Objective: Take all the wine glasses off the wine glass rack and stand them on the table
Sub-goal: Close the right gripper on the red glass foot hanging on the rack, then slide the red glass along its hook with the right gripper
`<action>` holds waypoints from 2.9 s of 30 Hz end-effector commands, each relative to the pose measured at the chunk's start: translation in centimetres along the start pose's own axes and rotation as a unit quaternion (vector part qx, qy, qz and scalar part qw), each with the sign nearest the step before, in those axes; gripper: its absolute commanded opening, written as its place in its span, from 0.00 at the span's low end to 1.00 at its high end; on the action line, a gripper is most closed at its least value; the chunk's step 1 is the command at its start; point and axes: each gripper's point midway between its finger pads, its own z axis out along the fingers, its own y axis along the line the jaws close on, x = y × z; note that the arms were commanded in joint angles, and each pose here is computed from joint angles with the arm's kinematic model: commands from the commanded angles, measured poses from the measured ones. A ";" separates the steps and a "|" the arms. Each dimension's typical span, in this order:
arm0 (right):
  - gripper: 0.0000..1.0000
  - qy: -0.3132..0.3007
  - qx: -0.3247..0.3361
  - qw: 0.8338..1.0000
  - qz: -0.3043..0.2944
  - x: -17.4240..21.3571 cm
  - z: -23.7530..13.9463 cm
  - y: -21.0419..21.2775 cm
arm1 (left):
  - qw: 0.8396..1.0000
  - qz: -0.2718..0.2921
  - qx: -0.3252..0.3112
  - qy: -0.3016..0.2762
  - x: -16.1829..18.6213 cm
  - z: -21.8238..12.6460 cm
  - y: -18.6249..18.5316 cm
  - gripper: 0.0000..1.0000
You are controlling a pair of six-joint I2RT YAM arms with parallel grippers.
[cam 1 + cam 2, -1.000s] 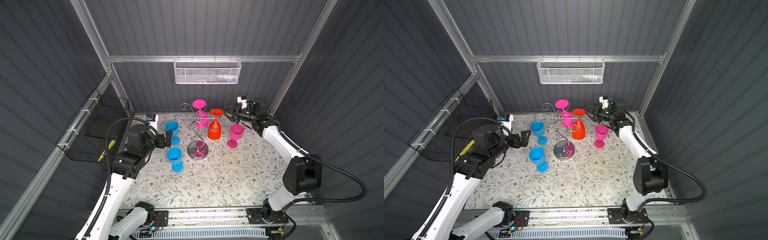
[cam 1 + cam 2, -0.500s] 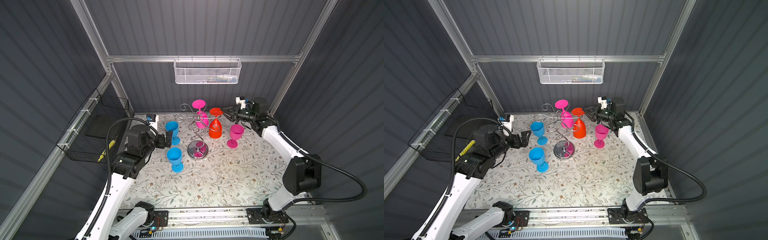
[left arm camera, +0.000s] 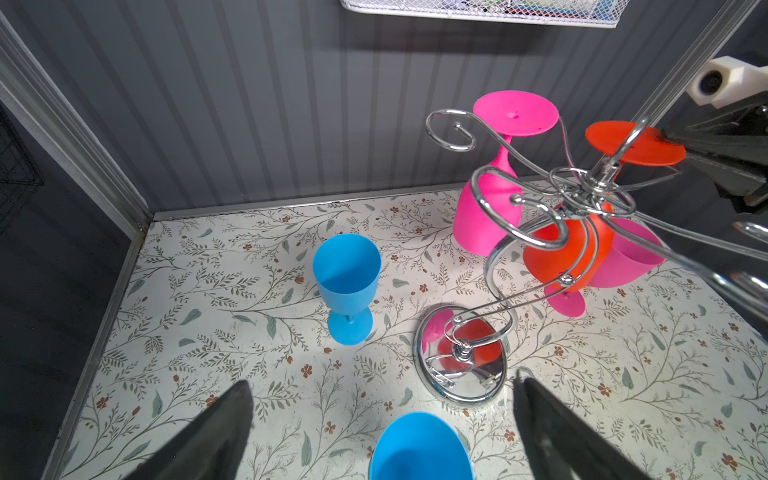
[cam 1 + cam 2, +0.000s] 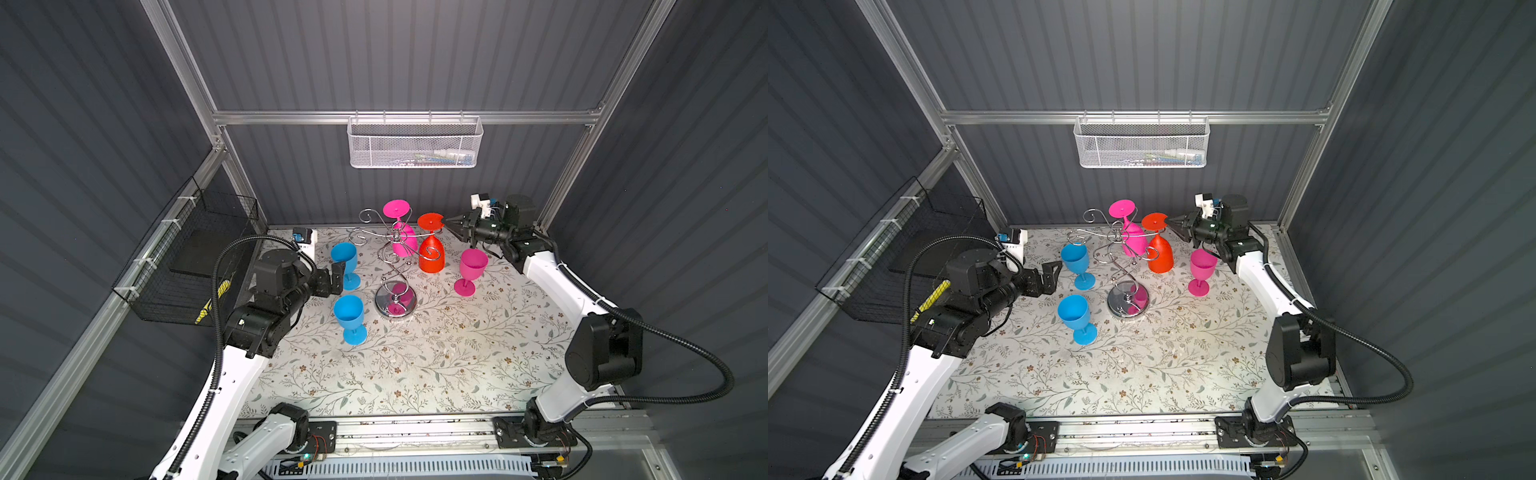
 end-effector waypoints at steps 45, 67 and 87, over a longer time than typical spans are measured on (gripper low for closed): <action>0.00 -0.030 -0.012 0.999 -0.031 1.8 -3.0 4.5 | 1.000 -0.008 0.002 0.002 0.4 -0.5 0.1 0.99; 0.00 -0.034 -0.005 0.999 -0.025 2.8 -4.1 3.8 | 1.000 -0.004 0.000 0.002 0.4 -0.2 0.2 0.99; 0.00 -0.006 -0.018 0.999 -0.035 4.2 -2.1 5.8 | 1.000 -0.003 -0.002 0.004 0.7 -0.4 0.3 0.99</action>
